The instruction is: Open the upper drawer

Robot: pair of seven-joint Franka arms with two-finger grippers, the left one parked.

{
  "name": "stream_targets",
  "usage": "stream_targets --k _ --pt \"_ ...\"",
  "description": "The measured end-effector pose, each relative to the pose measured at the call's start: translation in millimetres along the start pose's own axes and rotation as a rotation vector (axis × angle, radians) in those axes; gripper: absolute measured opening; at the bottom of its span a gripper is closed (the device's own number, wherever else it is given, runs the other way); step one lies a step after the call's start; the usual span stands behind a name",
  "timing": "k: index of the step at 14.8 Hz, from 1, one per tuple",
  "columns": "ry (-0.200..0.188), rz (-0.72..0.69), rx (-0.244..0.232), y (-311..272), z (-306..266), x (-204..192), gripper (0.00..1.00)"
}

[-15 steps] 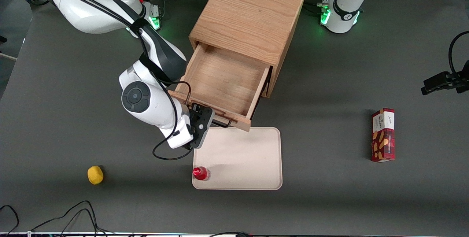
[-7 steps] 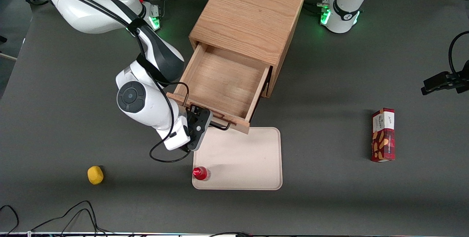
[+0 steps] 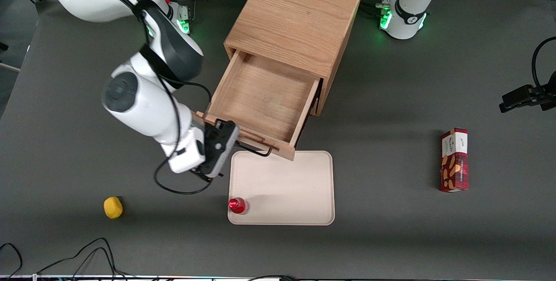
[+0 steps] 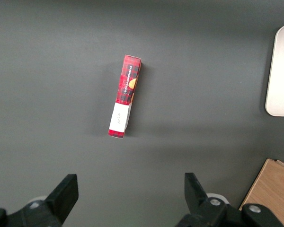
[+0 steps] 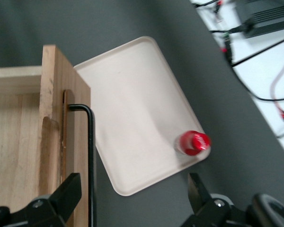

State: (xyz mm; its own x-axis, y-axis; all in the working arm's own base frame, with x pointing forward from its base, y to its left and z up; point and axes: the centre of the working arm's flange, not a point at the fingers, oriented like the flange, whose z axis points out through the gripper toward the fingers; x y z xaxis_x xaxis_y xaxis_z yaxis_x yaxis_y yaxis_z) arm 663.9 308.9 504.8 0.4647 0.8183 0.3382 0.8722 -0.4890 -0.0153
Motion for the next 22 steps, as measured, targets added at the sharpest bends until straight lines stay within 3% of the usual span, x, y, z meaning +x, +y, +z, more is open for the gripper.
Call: stream_targets --k 2,5,11,14,17,19,22 --pt "0.043 0.078 -0.023 20 -48 -16 1.00" --pt "0.022 0.250 -0.018 39 -112 -63 1.00" --pt "-0.122 0.649 -0.026 47 -188 -167 1.00" --pt "-0.245 0.948 -0.027 43 -194 -206 1.00" --pt "-0.357 1.124 -0.096 27 -179 -217 1.00" --pt "-0.379 1.142 -0.134 23 -176 -222 1.00" --pt "-0.376 1.140 -0.181 23 -184 -224 1.00"
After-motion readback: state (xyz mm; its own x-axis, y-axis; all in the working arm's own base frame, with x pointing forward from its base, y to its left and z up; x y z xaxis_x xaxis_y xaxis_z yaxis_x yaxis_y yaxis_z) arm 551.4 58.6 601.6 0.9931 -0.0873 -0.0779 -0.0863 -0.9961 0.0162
